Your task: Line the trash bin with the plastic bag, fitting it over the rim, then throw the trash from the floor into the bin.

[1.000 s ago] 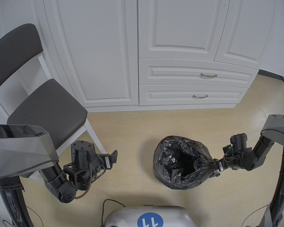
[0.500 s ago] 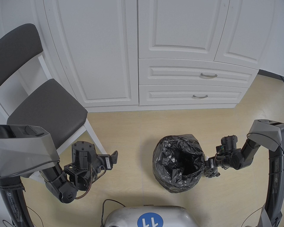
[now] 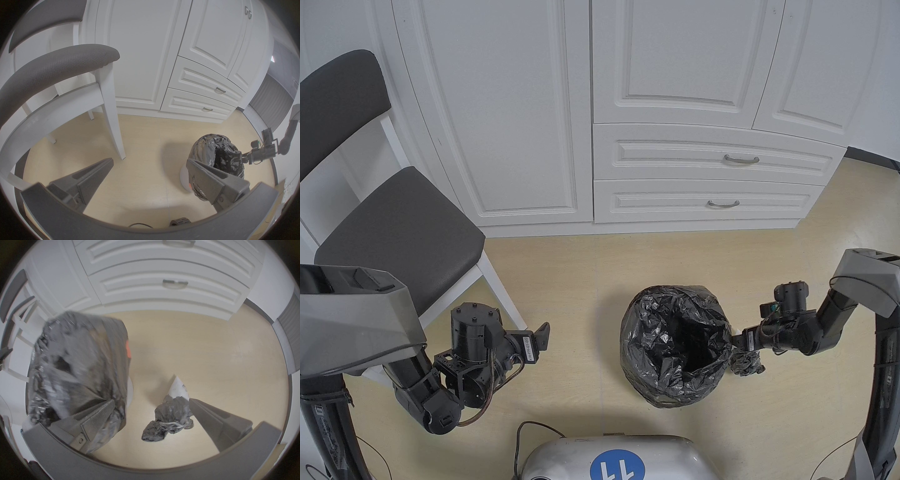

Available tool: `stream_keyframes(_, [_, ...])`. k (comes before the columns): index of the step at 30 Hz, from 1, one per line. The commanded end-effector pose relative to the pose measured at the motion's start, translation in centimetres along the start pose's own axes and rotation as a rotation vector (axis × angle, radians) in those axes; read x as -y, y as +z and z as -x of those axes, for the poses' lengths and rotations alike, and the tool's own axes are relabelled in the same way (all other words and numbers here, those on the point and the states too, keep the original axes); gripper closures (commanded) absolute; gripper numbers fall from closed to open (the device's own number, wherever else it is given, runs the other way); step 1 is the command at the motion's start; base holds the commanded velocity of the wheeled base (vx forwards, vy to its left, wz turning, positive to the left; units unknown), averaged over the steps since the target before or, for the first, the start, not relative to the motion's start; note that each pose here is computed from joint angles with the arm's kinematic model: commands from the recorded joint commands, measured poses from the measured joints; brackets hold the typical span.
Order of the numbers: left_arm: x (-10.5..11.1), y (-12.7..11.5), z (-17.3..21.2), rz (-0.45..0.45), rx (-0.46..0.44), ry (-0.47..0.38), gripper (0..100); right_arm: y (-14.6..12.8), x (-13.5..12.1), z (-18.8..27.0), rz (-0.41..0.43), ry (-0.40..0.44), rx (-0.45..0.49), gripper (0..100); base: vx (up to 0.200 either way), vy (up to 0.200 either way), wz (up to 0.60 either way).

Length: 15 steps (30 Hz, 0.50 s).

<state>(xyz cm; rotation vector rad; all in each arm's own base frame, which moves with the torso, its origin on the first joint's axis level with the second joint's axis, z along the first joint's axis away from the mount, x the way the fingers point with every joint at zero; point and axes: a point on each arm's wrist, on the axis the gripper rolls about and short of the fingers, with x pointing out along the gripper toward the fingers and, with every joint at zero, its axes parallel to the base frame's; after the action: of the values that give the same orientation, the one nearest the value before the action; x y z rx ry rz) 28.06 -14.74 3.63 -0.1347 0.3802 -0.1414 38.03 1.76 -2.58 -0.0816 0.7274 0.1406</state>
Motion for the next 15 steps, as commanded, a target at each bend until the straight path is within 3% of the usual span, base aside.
stream_keyframes(1, [-0.2, -0.5, 1.1, 0.003, 0.003, -0.010, 0, 1.8, 2.9, 5.8, 0.034, 0.016, 0.087, 0, 0.000, 0.000, 0.00])
stream_keyframes(5, [-0.4, -0.7, 1.3, 0.006, 0.013, -0.012, 0, 1.2, 4.3, 5.1, 0.026, -0.002, 0.054, 0, 0.000, 0.000, 0.00])
stream_keyframes(7, [-0.6, -1.0, 1.4, 0.009, 0.012, -0.012, 0, 0.0, 5.0, 2.6, 0.007, 0.000, 0.004, 0, 0.000, 0.000, 0.00])
stream_keyframes(15, [-0.9, -1.2, 1.7, 0.017, 0.029, -0.015, 0, -2.7, 4.5, -3.5, 0.011, 0.016, -0.092, 0, 0.000, 0.000, 0.00])
